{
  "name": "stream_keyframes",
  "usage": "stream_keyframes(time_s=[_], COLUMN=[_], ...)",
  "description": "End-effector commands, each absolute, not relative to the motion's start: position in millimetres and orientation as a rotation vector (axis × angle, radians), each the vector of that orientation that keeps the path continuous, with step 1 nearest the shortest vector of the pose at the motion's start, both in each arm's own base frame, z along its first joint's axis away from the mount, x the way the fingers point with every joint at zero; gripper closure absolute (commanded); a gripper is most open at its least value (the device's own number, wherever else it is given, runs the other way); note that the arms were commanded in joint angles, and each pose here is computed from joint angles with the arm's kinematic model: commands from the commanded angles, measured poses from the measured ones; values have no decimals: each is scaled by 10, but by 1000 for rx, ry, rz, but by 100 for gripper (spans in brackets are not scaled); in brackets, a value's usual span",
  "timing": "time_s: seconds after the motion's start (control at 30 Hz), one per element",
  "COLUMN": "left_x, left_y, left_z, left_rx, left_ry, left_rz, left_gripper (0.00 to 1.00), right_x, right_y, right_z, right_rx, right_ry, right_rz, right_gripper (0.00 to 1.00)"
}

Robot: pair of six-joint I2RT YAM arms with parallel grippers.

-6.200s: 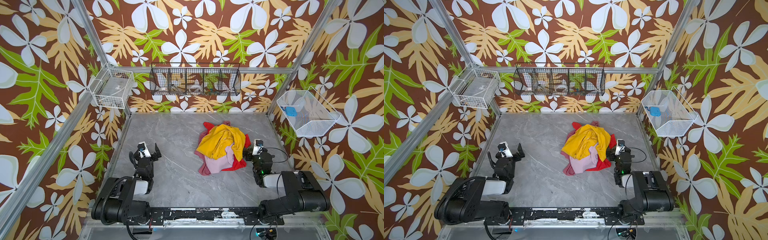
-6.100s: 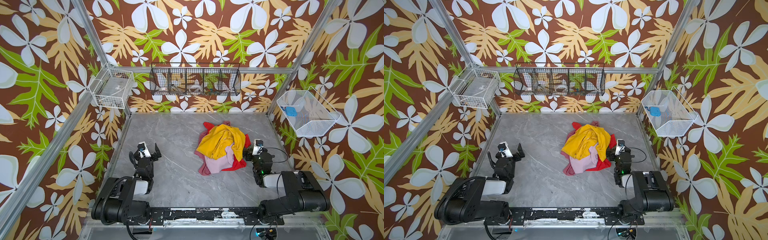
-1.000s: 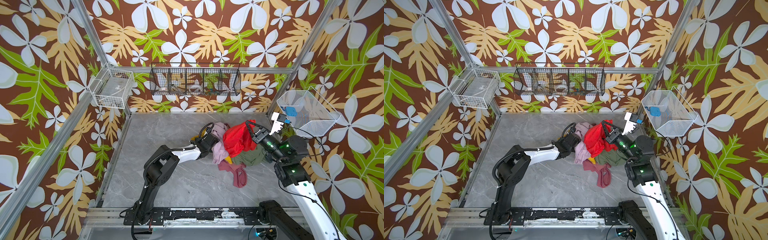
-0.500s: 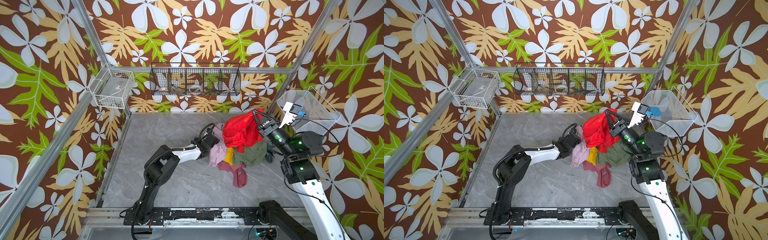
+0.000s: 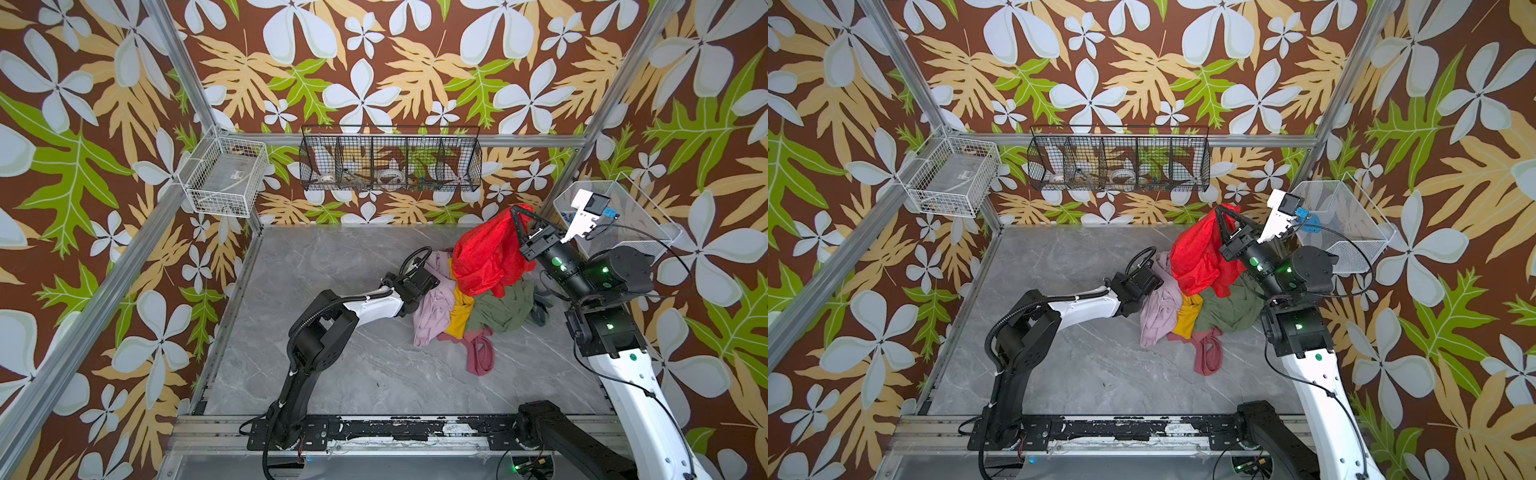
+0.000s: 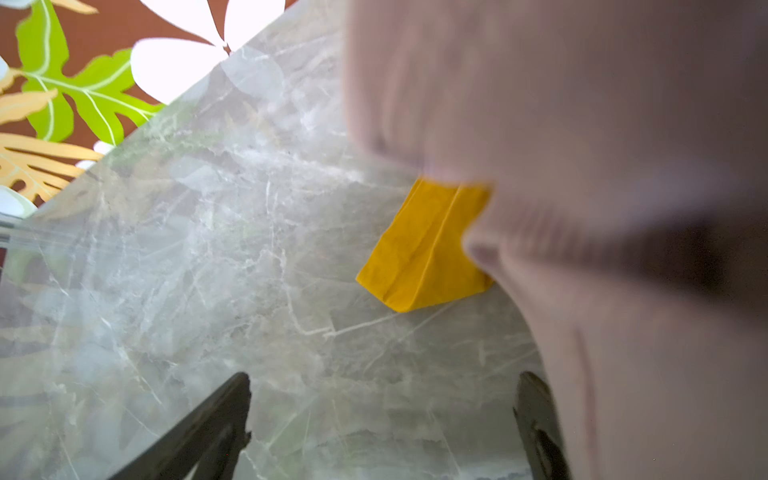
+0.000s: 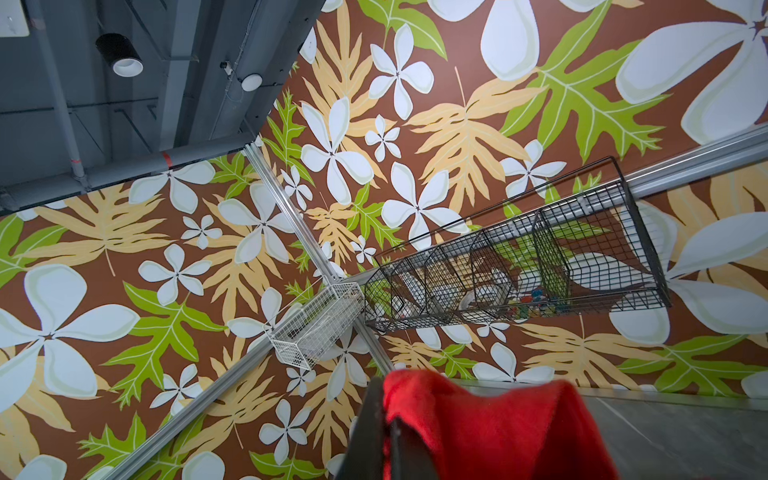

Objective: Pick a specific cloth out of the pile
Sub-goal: 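Lift the red cloth upward with the right gripper, pulling it from the pile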

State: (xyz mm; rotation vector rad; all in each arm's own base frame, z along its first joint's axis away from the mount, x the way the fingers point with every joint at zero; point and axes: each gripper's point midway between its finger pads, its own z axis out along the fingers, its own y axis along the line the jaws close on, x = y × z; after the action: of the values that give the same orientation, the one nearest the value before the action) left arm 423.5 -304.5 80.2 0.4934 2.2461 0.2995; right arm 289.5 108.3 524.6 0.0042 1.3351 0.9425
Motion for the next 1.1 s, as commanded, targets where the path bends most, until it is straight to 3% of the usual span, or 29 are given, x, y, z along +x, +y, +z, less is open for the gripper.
stream_keyframes(time_s=[0.0, 0.6, 0.73, 0.9, 1.07], left_x=[4280, 4265, 4215, 4102, 3958], left_y=[-3063, -3072, -3034, -2956, -2688], left_z=[861, 690, 663, 626, 628], left_rx=[500, 576, 588, 580, 551], left_ry=[2223, 2279, 2304, 2354, 2385], left_rz=[322, 379, 390, 387, 494], left_gripper=[0, 0, 0, 0, 0], right_x=[2719, 2603, 2748, 3059, 3166], right_y=[1050, 1016, 1011, 986, 953], right_z=[5646, 6168, 5901, 5013, 4496], right_rx=[-56, -104, -61, 77, 146], right_ry=[1197, 1121, 1180, 1340, 1410], right_rz=[914, 847, 856, 897, 894], right_gripper=[100, 100, 100, 100, 100])
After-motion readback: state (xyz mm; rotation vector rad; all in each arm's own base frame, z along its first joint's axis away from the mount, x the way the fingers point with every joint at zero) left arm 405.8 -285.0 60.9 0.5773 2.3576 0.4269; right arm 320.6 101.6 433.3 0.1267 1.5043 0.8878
